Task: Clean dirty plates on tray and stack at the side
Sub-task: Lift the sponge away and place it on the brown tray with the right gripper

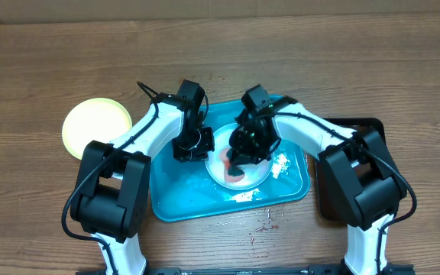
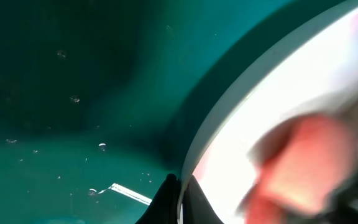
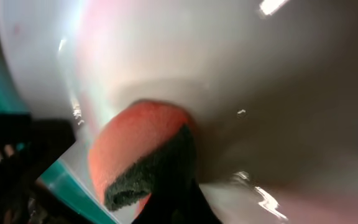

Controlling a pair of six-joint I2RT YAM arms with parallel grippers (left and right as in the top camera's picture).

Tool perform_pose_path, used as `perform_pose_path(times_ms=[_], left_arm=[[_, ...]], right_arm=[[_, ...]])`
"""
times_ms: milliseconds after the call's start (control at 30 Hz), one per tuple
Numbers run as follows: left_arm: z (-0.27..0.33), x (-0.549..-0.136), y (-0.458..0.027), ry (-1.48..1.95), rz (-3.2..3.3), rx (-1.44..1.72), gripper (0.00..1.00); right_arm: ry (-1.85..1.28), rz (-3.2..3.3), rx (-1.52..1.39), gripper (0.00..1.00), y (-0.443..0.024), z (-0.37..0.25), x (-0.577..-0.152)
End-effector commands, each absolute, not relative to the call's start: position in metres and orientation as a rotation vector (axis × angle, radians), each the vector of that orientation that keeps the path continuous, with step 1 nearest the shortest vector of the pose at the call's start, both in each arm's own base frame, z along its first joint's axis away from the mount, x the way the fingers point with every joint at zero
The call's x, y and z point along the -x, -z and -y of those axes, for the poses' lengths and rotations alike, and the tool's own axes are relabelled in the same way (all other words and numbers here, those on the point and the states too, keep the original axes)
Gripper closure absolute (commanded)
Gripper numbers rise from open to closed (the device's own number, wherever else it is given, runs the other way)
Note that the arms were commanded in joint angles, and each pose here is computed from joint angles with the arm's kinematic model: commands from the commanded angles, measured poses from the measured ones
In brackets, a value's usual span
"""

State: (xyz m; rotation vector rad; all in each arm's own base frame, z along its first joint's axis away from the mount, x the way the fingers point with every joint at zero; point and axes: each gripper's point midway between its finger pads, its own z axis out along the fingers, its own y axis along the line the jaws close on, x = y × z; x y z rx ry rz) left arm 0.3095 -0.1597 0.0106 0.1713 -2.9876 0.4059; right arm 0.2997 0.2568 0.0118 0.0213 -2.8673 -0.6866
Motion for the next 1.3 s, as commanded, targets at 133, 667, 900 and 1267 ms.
perform_pose_path(times_ms=[133, 667, 900, 1267], left_arm=[[0.158, -0.316, -0.005, -0.394, 3.004, -0.169, 0.96], [0.163, -0.319, -0.006, -0.445, 3.010, -0.140, 0.96], [0.163, -0.317, -0.006, -0.444, 3.007, -0.114, 0.96], [0.170, -0.316, -0.009, -0.512, 3.003, 0.033, 0.96]], right_arm=[[0.294, 3.230, 0.052, 0.96, -0.083, -0.197, -0.369], [-0.174, 3.079, 0.671, 0.96, -0.113, -0.049, -0.351], [-0.137, 2.979, 0.848, 0.96, -0.100, 0.001, -0.344], [-0.046, 2.892, 0.892, 0.96, -0.053, 0.010, -0.323]])
